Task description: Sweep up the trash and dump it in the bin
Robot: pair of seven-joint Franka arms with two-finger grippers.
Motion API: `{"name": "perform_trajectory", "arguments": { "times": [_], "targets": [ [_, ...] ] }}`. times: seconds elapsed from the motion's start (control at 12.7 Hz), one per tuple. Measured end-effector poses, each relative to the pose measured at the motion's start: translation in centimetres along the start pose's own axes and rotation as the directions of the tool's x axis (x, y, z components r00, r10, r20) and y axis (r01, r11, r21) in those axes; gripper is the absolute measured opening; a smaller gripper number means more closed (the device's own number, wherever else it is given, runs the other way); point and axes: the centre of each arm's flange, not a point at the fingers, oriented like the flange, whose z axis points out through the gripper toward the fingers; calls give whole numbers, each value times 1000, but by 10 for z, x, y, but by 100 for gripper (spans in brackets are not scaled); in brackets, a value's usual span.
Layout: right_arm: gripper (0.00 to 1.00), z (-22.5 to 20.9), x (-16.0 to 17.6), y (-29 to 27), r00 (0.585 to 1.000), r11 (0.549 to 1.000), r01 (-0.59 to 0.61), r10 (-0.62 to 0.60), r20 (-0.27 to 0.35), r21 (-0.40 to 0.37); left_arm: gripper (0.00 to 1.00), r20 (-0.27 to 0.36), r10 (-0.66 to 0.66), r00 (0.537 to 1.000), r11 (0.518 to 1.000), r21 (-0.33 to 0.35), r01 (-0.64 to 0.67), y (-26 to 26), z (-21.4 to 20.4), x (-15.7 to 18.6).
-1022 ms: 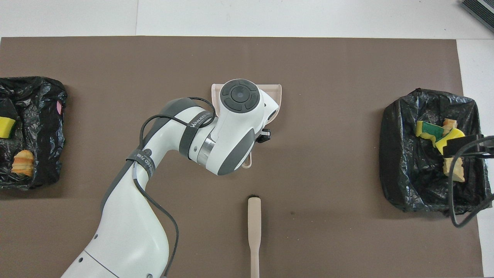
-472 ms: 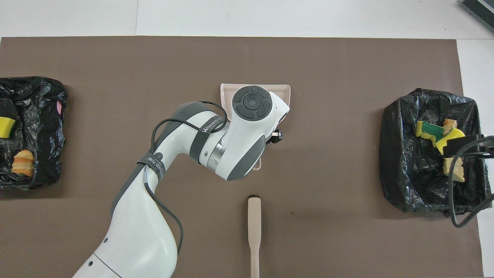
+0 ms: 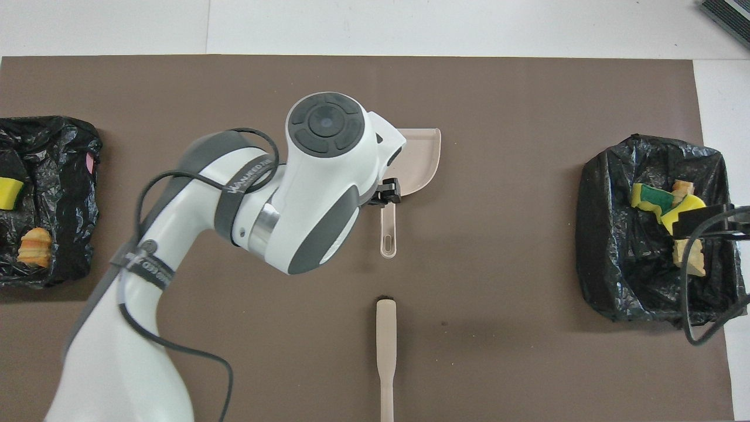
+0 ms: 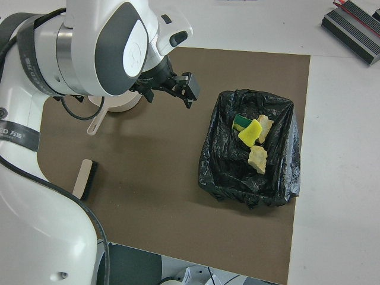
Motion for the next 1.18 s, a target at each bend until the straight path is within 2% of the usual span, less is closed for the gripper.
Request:
{"name": "perform_trajectory", "arguments": {
  "times": [0.39,0.71,0.94,1.18],
  "targets": [
    [100,0,0,0,1000,1000,0,0,0,0,100,-45,83,996,996,-8,-83,-170,-117,-1],
    [100,0,0,0,1000,1000,0,0,0,0,100,-56,156,986,988,0,-156,-285,-184,-26],
    [100,0,0,0,1000,1000,0,0,0,0,100,-34,210,977,975,87,-207,-331,-206,-39],
    [100,0,0,0,1000,1000,0,0,0,0,100,-17,219,976,973,70,-218,-333,-218,-46]
  ]
}}
